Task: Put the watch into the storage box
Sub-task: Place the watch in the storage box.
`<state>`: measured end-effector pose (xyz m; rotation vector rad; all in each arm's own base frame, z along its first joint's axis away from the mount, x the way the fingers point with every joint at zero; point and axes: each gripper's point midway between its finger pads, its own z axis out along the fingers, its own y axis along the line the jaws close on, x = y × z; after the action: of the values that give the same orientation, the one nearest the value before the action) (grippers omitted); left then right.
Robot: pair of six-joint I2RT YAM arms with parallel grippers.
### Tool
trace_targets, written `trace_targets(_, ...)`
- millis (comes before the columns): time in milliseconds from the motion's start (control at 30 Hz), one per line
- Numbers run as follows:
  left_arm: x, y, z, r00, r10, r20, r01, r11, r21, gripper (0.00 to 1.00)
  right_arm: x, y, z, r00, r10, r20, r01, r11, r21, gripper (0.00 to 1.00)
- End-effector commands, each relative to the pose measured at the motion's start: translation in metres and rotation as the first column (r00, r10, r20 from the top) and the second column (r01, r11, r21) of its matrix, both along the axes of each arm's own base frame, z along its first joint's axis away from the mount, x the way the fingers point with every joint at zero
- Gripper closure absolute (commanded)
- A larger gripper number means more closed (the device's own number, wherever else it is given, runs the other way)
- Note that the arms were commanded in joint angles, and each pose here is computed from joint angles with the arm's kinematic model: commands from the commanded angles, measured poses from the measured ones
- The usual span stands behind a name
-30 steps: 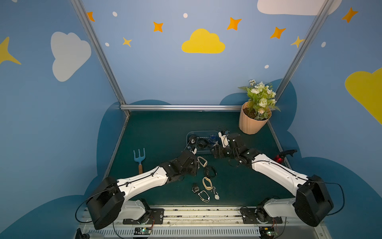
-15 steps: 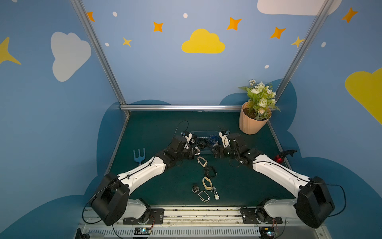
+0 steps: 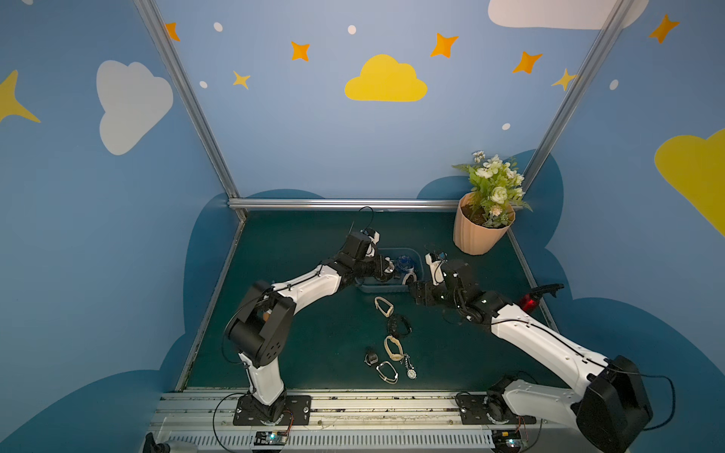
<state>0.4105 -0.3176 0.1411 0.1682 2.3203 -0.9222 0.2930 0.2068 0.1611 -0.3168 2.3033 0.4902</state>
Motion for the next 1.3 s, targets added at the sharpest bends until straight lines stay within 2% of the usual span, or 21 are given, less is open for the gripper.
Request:
trace_targets(0, 0.017, -0.007, 0.003, 1.0, -0.013, 0.016, 0.014, 1.0, -0.027, 0.94, -0.002, -0.009, 0.003, 1.0, -0.023, 0.007, 0.023, 1.0, -0.008, 0.15)
trace_targets(367, 0.054, -0.015, -0.027, 0.999, 0.021, -0.03, -0.021, 1.0, -0.018, 0.92, 0.0, -0.017, 0.003, 0.999, -0.042, 0.017, 0.042, 0.999, -0.025, 0.15)
trace_targets(600, 0.06, -0.021, -0.043, 0.995, 0.022, -0.098, -0.028, 0.998, -0.059, 0.87, 0.002, -0.016, 0.005, 0.999, -0.039, 0.016, 0.04, 0.999, -0.025, 0.15)
trace_targets(767, 0.056, -0.02, -0.04, 0.993, 0.032, -0.111, -0.039, 0.998, -0.059, 0.66, 0.003, -0.02, 0.009, 0.999, -0.048, 0.022, 0.049, 0.998, -0.036, 0.15)
trace_targets(833, 0.055, -0.016, -0.034, 0.994, 0.037, -0.1, -0.043, 0.997, -0.057, 0.6, 0.003, -0.021, 0.012, 0.998, -0.05, 0.033, 0.051, 0.998, -0.035, 0.15)
trace_targets(867, 0.055, -0.016, -0.029, 0.995, 0.037, -0.09, -0.043, 0.997, -0.059, 0.55, 0.004, -0.021, 0.013, 0.998, -0.051, 0.037, 0.052, 0.998, -0.033, 0.15)
trace_targets(933, 0.052, -0.015, -0.02, 0.996, 0.039, -0.076, -0.044, 0.997, -0.067, 0.37, 0.004, -0.022, 0.015, 0.998, -0.053, 0.038, 0.054, 0.998, -0.029, 0.15)
trace_targets(1033, 0.049, -0.014, 0.002, 0.998, 0.036, -0.047, -0.04, 0.995, -0.095, 0.2, 0.003, -0.021, 0.019, 0.998, -0.053, 0.04, 0.054, 0.998, -0.019, 0.15)
trace_targets(1233, 0.035, -0.01, 0.059, 0.999, 0.02, 0.034, -0.014, 0.986, -0.165, 0.0, 0.004, -0.023, 0.024, 0.997, -0.065, 0.049, 0.066, 0.998, -0.012, 0.15)
trace_targets(1267, 0.031, -0.009, 0.068, 0.999, 0.016, 0.047, -0.008, 0.984, -0.177, 0.0, 0.004, -0.022, 0.024, 0.997, -0.064, 0.047, 0.064, 0.998, -0.012, 0.15)
